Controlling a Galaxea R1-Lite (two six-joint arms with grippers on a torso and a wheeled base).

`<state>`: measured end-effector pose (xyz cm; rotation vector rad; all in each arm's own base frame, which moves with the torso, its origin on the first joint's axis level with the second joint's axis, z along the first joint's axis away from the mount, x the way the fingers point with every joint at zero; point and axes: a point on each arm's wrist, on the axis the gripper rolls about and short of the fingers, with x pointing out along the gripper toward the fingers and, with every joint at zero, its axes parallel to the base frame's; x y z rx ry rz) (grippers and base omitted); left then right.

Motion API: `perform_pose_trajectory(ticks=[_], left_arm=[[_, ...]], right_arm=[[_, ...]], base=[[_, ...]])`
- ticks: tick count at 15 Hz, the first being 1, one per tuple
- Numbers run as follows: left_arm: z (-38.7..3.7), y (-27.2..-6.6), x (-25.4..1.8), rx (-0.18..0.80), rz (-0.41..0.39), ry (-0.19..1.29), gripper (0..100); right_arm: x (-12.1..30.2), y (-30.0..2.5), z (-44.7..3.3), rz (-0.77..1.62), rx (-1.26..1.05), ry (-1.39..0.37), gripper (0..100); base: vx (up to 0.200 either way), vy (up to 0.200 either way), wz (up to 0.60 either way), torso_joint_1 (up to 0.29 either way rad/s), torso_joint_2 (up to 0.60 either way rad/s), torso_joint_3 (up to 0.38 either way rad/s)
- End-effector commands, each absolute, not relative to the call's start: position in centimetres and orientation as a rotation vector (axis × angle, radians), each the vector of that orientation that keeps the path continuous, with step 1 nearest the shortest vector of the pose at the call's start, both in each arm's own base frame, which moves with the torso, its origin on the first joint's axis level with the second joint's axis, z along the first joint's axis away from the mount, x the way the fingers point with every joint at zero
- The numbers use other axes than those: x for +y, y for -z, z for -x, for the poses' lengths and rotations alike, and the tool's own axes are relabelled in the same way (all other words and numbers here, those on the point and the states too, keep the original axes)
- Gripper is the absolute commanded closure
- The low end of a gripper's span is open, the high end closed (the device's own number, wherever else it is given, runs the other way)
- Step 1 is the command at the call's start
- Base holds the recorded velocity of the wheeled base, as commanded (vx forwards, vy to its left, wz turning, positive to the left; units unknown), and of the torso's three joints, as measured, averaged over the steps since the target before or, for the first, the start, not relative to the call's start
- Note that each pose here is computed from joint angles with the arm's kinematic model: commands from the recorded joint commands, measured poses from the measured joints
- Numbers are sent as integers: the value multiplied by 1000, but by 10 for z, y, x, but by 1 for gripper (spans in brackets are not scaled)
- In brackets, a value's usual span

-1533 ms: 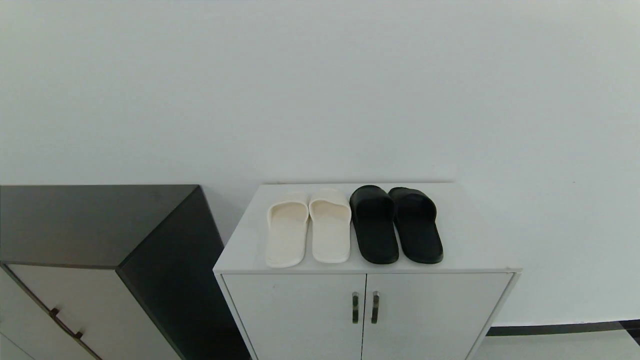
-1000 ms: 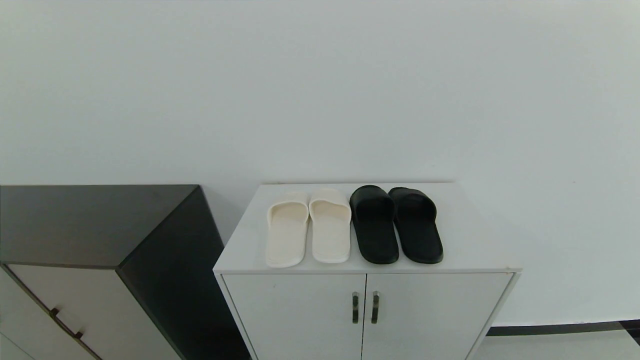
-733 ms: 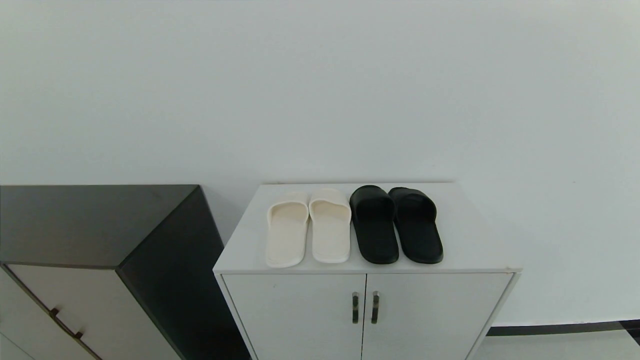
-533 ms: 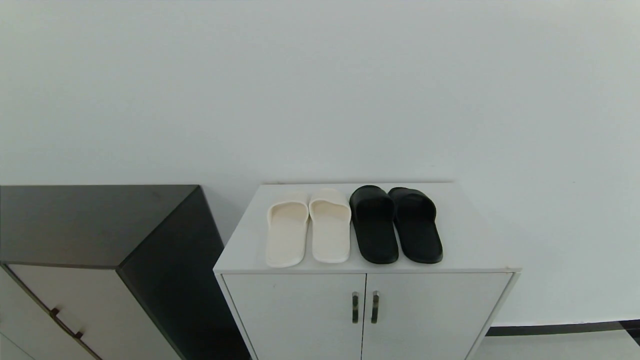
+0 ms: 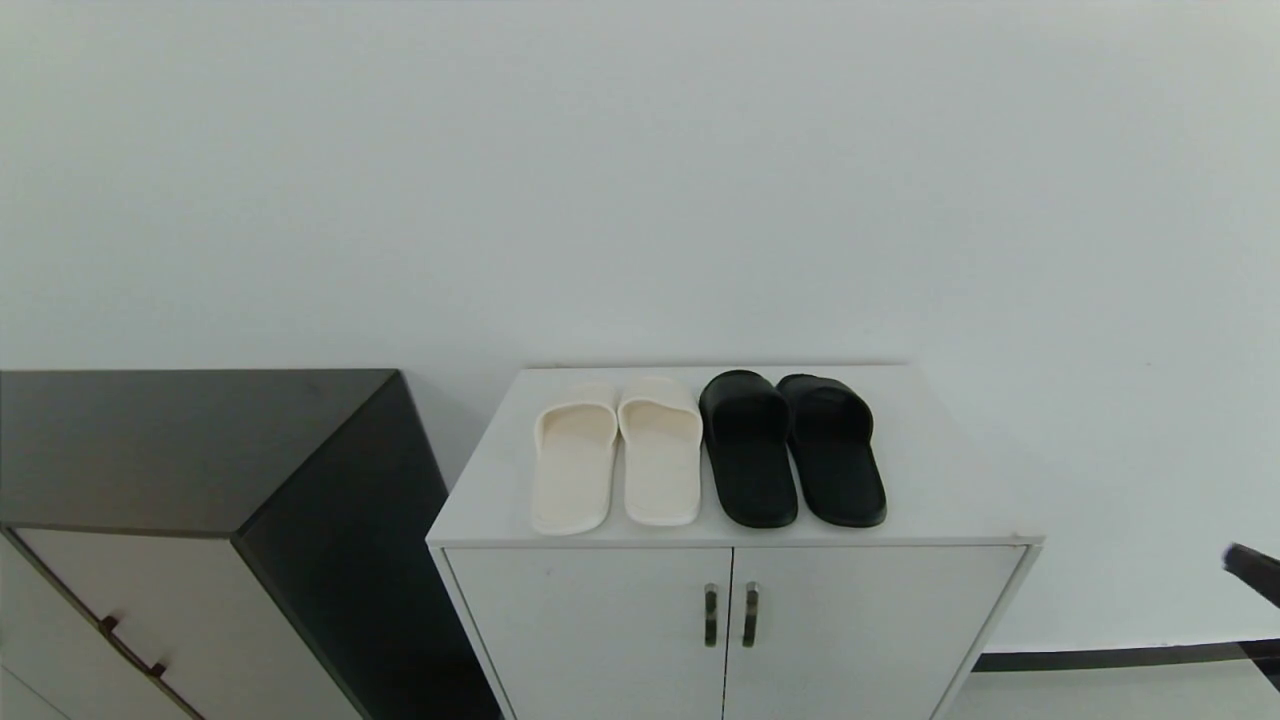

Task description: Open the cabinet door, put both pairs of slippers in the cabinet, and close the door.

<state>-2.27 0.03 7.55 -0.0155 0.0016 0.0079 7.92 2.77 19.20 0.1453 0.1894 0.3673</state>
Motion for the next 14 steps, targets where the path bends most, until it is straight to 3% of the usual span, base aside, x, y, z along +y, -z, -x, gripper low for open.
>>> perform_pose_trajectory(ticks=[1, 5, 14], left_arm=[[23, -76, 0, 3, 15, -8, 100], [23, -76, 0, 1, 14, -6, 100], [23, -76, 0, 3, 14, -6, 100]], right_arm=[[75, -190, -126, -193, 323, -405, 0], [127, -202, -172, -188, 362, -385, 0], [227, -145, -275, -80, 313, -152, 0]], base=[[0, 0, 0, 0, 0, 0], [0, 0, 0, 0, 0, 0], [0, 0, 0, 0, 0, 0]])
